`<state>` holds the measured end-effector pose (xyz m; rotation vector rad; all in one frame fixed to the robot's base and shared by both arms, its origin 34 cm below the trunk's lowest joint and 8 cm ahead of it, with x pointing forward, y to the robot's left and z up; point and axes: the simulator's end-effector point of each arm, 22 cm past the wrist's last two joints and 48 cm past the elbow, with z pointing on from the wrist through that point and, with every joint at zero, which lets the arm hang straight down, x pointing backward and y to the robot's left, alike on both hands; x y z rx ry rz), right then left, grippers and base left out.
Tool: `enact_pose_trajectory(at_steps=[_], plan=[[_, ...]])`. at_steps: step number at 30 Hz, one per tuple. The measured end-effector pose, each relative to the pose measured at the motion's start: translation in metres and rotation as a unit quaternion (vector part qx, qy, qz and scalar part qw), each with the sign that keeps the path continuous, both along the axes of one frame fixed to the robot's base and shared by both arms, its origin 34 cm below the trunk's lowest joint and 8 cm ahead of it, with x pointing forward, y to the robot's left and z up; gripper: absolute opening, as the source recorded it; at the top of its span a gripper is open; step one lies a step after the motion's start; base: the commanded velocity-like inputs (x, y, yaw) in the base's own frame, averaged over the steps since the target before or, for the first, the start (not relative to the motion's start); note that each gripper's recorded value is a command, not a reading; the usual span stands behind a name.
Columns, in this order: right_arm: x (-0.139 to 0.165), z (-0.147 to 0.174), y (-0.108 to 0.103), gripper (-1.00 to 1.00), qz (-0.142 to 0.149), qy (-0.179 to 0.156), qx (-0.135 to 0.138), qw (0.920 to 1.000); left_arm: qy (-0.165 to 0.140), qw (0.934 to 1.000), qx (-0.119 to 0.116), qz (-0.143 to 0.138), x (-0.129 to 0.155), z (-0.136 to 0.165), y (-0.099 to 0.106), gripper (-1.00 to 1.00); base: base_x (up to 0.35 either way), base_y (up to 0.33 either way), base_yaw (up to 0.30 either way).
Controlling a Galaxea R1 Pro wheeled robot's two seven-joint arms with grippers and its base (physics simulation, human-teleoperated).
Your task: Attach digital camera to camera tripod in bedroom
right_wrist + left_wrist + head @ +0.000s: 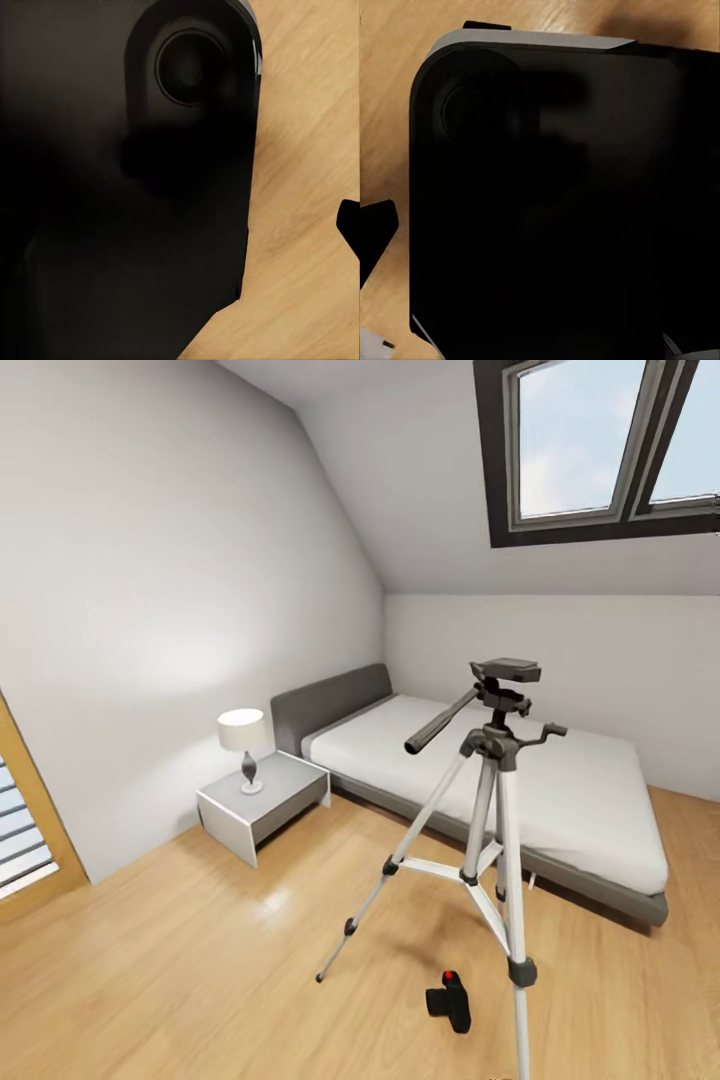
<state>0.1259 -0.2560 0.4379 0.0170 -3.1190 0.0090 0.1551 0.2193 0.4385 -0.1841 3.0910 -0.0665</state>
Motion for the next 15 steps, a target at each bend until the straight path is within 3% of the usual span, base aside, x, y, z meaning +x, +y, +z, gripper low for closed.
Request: enact_pose_trajectory(at_steps=[15], plan=[[0.0001,0.0000,-0.0003,1.00,0.000,0.000,0.000,1.0000,0.000,1.0000,0.000,0.000,-0.0001,0.0000,0.0000,1.00,0.005,0.006,-0.239]])
